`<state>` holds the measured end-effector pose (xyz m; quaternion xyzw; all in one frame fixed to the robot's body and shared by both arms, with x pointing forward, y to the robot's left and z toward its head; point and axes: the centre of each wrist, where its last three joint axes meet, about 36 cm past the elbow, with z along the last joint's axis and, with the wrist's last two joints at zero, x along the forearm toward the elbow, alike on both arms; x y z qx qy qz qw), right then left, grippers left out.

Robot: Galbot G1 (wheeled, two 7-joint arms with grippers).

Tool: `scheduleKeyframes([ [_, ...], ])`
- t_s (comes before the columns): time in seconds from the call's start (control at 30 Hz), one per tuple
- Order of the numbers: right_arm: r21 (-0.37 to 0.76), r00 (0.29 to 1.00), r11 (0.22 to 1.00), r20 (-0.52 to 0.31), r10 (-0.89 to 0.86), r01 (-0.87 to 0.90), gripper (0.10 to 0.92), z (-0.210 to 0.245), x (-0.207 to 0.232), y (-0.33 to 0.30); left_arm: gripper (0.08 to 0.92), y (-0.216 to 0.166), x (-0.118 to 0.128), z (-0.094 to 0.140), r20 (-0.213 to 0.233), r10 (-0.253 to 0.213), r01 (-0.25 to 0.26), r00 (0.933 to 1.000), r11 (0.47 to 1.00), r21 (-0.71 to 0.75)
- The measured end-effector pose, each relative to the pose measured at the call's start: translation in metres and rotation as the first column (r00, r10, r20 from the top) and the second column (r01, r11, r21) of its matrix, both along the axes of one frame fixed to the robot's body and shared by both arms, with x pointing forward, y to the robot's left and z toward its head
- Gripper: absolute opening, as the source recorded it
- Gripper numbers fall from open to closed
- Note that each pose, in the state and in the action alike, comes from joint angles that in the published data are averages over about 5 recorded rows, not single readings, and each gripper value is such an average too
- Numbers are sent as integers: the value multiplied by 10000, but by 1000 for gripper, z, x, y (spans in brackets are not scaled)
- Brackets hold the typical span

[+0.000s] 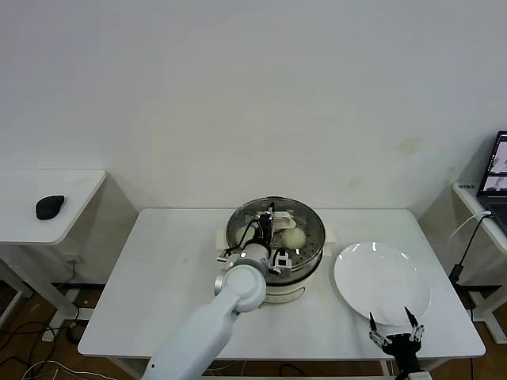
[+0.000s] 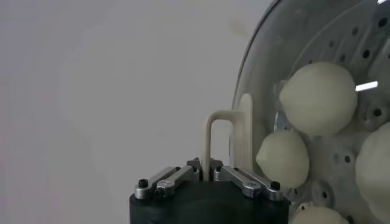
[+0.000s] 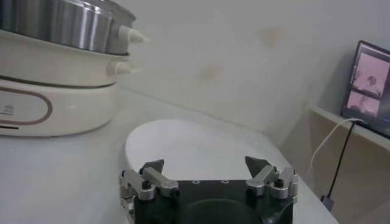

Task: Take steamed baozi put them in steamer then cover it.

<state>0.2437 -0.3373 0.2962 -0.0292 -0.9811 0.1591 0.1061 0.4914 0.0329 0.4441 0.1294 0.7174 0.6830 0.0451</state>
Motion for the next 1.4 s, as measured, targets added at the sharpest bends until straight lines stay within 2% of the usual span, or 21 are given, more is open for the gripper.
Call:
scheduleKeyframes([
  [0.13,3,10000,10000,-16,32,-32,823,-1,0,1,153,-1,-1,-1,16,-7,7,10000,10000,-46],
  [0.23,1,10000,10000,-24,55,-55,823,-1,1,1,199,-2,-2,-1,69,8,-7,10000,9999,-115],
  [0.67,-4,9999,9999,-69,126,-126,823,-2,0,4,561,7,-17,6,360,-27,41,9993,9992,-409],
  [0.97,-39,9998,9999,-116,156,-156,823,-3,-2,5,802,31,-58,21,609,-300,366,9977,9932,-1106],
  [1.23,-46,9996,9996,-117,272,-273,823,-2,-1,6,823,77,-118,33,300,-554,614,9980,9627,-2636],
  [1.4,-33,9994,9994,-61,352,-352,823,-3,-2,6,823,121,-147,22,-246,-640,455,9976,8872,-4590],
])
